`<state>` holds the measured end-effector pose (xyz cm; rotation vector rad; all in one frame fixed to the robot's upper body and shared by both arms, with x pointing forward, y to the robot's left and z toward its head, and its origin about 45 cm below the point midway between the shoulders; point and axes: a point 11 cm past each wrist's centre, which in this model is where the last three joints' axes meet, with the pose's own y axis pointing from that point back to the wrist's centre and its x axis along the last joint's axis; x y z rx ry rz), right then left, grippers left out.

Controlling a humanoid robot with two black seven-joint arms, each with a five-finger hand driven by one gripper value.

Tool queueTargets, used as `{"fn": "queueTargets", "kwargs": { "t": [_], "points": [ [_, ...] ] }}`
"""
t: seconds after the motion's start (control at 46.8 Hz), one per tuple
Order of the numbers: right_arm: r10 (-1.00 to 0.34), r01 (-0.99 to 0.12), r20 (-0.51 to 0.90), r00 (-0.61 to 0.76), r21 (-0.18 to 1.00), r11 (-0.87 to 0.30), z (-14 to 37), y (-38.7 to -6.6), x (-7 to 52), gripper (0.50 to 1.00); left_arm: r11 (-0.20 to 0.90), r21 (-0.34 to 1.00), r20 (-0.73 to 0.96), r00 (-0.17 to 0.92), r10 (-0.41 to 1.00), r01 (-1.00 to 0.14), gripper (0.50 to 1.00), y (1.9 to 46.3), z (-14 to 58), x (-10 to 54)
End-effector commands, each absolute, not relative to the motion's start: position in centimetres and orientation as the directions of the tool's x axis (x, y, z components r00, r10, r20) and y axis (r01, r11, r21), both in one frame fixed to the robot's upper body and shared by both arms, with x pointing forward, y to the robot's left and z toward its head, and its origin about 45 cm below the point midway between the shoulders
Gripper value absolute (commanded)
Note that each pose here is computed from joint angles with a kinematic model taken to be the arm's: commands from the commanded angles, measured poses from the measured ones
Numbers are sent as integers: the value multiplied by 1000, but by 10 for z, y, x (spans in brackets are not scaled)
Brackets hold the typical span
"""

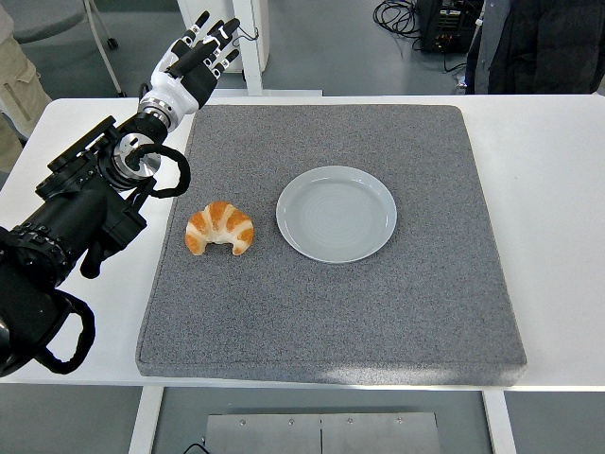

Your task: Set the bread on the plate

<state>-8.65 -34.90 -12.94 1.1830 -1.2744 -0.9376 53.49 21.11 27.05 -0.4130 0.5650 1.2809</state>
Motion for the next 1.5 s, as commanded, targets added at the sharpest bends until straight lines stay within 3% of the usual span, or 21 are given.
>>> {"fn": "queueTargets", "kwargs": {
  "t": [0.0, 0.748, 1.09, 1.474],
  "points": [
    [-975, -102, 196, 106, 977, 186, -129, -349, -87, 1000, 241, 17, -606, 182, 775, -970, 1000, 211, 272, 535],
    [-975, -103, 196, 106, 977, 185, -130, -349, -86, 1000, 254, -7, -578, 211, 788, -967, 1000, 206, 287, 540],
    [-975, -102, 196, 106, 977, 186, -129, -349, -87, 1000, 377, -86, -514, 365, 776, -922, 1000, 196, 321, 533],
    [-975, -102, 196, 106, 977, 186, -129, -349, -87, 1000, 486, -98, -315, 491, 812, -868, 1000, 222, 357, 509]
  ]
}}
